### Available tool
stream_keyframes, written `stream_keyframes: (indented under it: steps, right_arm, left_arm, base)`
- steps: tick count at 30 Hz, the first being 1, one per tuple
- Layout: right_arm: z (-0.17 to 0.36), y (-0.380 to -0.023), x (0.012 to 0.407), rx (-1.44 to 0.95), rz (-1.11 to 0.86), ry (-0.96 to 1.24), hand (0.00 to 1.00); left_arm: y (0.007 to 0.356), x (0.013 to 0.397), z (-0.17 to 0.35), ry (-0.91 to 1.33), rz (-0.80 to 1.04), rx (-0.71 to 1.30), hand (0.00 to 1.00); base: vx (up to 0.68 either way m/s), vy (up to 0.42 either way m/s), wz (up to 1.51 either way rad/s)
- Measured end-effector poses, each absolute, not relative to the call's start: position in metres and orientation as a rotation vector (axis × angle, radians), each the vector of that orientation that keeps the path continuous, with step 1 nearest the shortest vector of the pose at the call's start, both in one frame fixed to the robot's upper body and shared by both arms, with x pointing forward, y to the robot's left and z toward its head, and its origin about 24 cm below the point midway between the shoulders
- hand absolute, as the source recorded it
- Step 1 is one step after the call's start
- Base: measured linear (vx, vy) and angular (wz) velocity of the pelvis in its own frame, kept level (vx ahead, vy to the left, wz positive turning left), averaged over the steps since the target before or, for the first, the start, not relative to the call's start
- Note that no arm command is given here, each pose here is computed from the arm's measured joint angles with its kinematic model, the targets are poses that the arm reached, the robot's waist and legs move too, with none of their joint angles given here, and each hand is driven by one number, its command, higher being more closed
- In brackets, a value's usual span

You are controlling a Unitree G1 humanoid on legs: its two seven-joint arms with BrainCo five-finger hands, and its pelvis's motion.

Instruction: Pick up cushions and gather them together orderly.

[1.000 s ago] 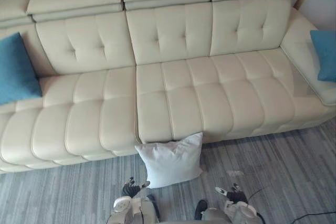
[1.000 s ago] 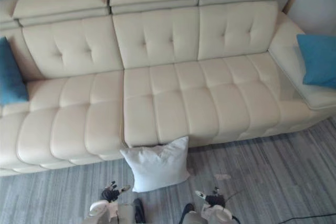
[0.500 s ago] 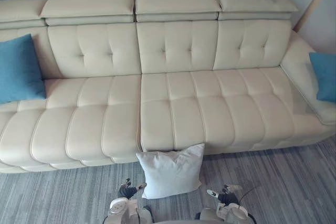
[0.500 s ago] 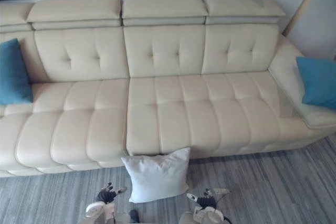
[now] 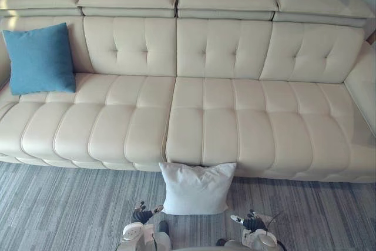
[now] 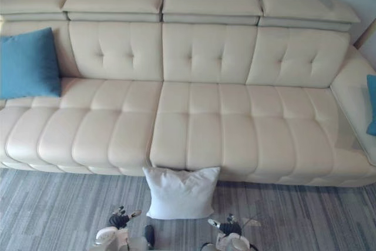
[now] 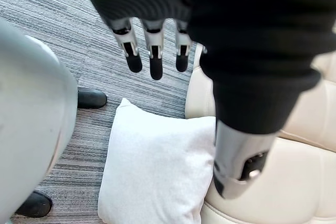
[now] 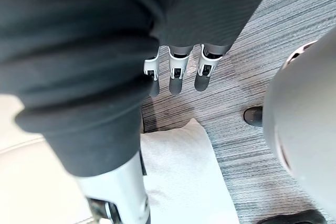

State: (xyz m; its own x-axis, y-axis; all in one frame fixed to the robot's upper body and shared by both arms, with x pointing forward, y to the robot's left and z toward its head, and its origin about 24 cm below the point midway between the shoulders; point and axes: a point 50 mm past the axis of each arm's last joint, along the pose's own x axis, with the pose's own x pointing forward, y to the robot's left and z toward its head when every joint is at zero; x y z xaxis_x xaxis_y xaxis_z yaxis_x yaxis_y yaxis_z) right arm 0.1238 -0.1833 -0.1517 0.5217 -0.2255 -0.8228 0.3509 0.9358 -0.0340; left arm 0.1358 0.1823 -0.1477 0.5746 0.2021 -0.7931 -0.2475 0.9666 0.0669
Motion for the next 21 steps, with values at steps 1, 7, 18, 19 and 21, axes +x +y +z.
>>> stream_keyframes:
  steps: [1, 7, 18, 19, 21]
  right_arm:
    - [-0.151, -0.183, 0.125, 0.141, -0.346, 0.959, 0.0]
    - [-0.115, -0.193, 0.196, 0.123, -0.365, 0.727, 0.0]
    - [0.008, -0.228, 0.32, 0.144, -0.455, 0.233, 0.0]
    - [0.028, -0.231, 0.334, 0.147, -0.462, 0.172, 0.0]
    - [0.06, -0.236, 0.351, 0.141, -0.468, 0.08, 0.0]
  left_arm:
    - [0.182, 0.137, -0.147, 0.92, 0.263, -0.053, 0.0]
    - [0.178, 0.193, -0.121, 0.748, 0.263, -0.066, 0.0]
    - [0.205, 0.323, 0.007, 0.212, 0.313, -0.074, 0.0]
    - [0.205, 0.335, 0.025, 0.158, 0.307, -0.076, 0.0]
    - [0.205, 0.352, 0.053, 0.076, 0.299, -0.073, 0.0]
  base:
    - [-0.05, -0.008, 0.06]
    - [-0.17, -0.015, 0.05]
    - [-0.15, -0.002, -0.1]
    - [-0.05, 0.02, -0.06]
    - [-0.03, 0.021, -0.06]
